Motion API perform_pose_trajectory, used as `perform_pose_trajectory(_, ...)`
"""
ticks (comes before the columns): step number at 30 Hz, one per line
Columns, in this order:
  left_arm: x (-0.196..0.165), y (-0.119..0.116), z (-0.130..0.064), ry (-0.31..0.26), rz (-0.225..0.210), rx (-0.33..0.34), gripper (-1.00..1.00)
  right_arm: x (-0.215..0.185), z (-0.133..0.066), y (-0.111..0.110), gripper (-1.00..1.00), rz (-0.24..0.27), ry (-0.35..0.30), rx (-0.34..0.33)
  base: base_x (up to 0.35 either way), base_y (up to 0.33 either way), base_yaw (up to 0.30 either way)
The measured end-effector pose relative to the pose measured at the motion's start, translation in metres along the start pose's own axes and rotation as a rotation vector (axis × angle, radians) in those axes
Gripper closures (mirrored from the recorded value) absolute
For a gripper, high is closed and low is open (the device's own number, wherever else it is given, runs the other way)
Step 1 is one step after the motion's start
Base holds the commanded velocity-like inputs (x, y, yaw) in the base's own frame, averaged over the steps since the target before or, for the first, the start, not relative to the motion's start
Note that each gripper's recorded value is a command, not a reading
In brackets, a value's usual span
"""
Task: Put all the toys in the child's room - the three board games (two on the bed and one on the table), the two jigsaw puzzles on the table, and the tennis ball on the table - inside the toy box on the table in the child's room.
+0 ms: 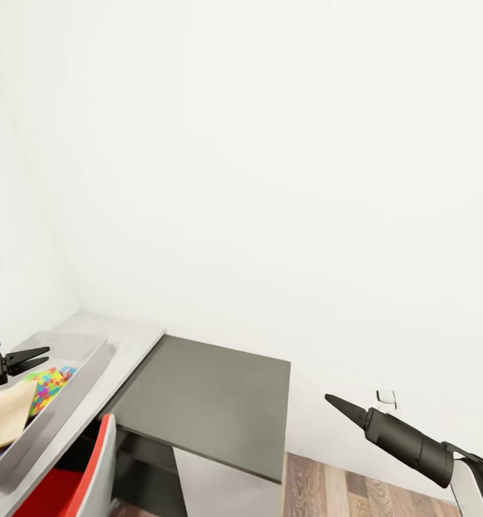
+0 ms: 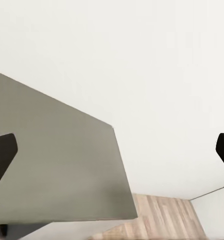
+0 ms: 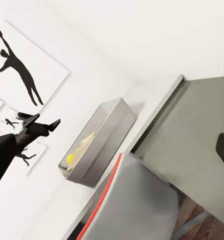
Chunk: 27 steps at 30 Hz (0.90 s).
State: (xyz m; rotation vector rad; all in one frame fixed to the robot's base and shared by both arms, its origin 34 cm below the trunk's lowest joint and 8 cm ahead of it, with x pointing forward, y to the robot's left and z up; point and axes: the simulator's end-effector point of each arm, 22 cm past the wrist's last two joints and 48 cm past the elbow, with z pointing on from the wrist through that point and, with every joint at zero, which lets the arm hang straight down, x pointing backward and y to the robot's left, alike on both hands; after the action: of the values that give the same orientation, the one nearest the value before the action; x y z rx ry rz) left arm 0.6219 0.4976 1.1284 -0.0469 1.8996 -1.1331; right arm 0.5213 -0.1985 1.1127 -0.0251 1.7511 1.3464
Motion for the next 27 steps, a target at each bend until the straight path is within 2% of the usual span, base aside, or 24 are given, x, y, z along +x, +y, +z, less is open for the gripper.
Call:
perform_pose_trajectory(10, -0.0021, -0.0036, -0.001, -0.005, 0.006, 0.005, -1.0, -0.0025, -0.0013, 0.0025, -1.0, -0.007, -0.006, -0.002, -0.15, -0.036, -0.25)
perform_pose_trajectory(27, -0.0057, -0.0099, -0.0034, -0.013, 0.015, 0.012, -1.0, -0.0056, -0.0027, 0.0076, -1.0, -0.018, -0.013, -0.008, -0.225, -0.206, -0.25)
